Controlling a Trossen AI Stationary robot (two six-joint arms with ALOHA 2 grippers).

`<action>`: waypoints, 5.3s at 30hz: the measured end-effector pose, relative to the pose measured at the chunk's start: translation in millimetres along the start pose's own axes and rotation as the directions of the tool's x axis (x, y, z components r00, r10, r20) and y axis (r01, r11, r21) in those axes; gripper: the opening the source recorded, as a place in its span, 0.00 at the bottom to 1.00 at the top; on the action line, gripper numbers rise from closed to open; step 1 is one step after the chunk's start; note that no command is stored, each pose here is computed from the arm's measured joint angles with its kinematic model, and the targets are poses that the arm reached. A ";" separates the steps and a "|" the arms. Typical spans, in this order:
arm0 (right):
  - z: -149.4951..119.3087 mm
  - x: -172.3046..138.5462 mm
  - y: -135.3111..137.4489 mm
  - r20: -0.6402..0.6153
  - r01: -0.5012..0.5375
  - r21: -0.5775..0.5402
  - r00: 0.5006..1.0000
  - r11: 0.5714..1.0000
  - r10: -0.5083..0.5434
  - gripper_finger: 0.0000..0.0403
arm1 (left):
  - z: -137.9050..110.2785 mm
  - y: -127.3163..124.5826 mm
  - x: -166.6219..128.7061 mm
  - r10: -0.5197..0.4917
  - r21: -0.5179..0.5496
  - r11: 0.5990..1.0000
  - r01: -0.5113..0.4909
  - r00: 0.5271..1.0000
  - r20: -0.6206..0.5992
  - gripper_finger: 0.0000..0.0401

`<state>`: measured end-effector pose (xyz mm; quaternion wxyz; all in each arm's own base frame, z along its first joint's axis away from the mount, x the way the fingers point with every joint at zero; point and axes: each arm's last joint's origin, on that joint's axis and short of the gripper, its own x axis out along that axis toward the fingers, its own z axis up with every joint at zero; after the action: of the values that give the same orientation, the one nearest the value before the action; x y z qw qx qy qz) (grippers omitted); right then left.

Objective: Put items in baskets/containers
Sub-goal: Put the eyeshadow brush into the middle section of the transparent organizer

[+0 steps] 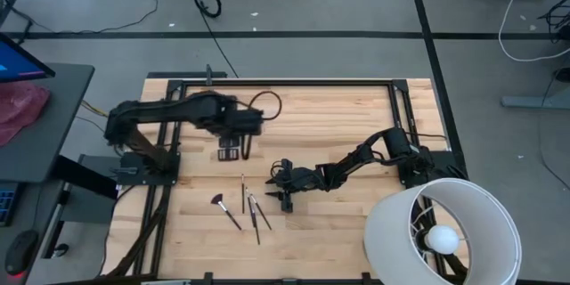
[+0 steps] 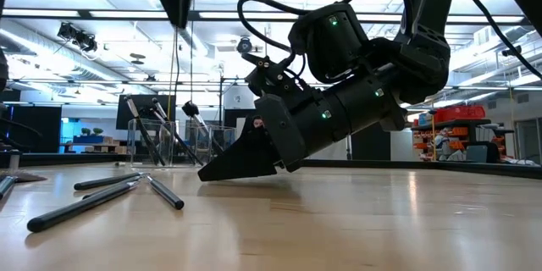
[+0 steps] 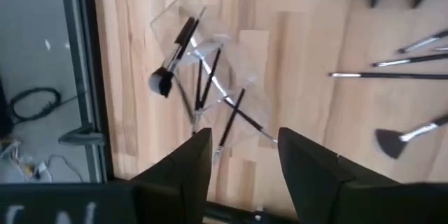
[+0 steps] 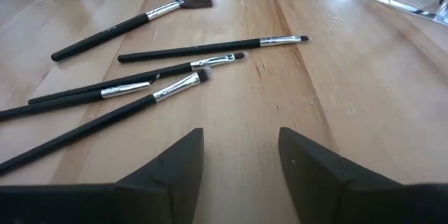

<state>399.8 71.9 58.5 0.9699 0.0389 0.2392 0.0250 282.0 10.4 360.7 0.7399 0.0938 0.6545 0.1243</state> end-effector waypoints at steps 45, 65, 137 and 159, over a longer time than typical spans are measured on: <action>0.6 -0.1 1.9 0.019 0.006 -0.065 1.000 0.998 -0.004 0.47 | -164.3 109.2 202.0 0.008 -0.423 0.905 -0.045 0.996 -0.089 0.34; 1.2 -0.1 0.8 0.024 0.012 -0.066 1.000 0.998 -0.010 0.47 | -148.7 130.7 244.8 -0.013 -0.417 0.909 0.002 1.000 -0.024 0.34; 4.4 -0.2 2.0 0.048 -0.047 -0.119 0.997 0.992 0.053 0.47 | -118.7 101.6 159.6 -0.233 -0.592 0.804 0.062 0.948 -0.218 0.04; 12.0 0.9 -16.9 0.105 0.009 -0.155 0.994 0.988 0.008 0.47 | -38.0 -1.9 81.2 -0.364 -0.411 0.886 0.214 0.870 -0.333 0.03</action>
<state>406.6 54.4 67.2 0.9812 -0.0355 0.1850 0.0412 253.5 32.5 278.5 0.6046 -0.1718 0.7643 0.1446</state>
